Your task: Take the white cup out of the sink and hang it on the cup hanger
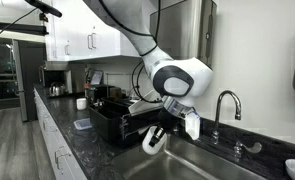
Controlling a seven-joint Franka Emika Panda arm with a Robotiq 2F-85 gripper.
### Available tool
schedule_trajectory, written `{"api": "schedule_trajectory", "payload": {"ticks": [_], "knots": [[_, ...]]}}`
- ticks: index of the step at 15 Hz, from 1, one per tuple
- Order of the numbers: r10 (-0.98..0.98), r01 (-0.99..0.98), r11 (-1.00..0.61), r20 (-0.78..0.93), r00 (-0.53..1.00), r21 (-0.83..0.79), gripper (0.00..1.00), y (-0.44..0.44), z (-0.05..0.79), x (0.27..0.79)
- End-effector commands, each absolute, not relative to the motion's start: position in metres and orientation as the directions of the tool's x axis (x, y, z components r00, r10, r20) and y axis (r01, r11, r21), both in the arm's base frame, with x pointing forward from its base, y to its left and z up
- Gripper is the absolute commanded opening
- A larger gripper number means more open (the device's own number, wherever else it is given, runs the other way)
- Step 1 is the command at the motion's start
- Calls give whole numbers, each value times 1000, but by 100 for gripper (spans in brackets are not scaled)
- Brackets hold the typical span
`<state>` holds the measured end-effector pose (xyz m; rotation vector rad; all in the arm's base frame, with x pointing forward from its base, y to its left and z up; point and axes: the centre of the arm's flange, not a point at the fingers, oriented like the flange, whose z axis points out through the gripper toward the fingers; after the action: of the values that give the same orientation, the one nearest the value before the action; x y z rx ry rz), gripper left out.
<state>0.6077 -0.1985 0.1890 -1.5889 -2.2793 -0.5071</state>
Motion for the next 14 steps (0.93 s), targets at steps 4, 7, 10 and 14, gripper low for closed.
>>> {"api": "schedule_trajectory", "payload": {"ticks": [4,7,10,14], "knots": [[820,912,382,401,-408,148,2,-178,217,591],[810,897,409,387,-440,164,2,-170,232,586],[800,885,418,380,-465,204,2,-162,252,578],[778,856,439,361,-515,274,2,-145,285,573]]}}
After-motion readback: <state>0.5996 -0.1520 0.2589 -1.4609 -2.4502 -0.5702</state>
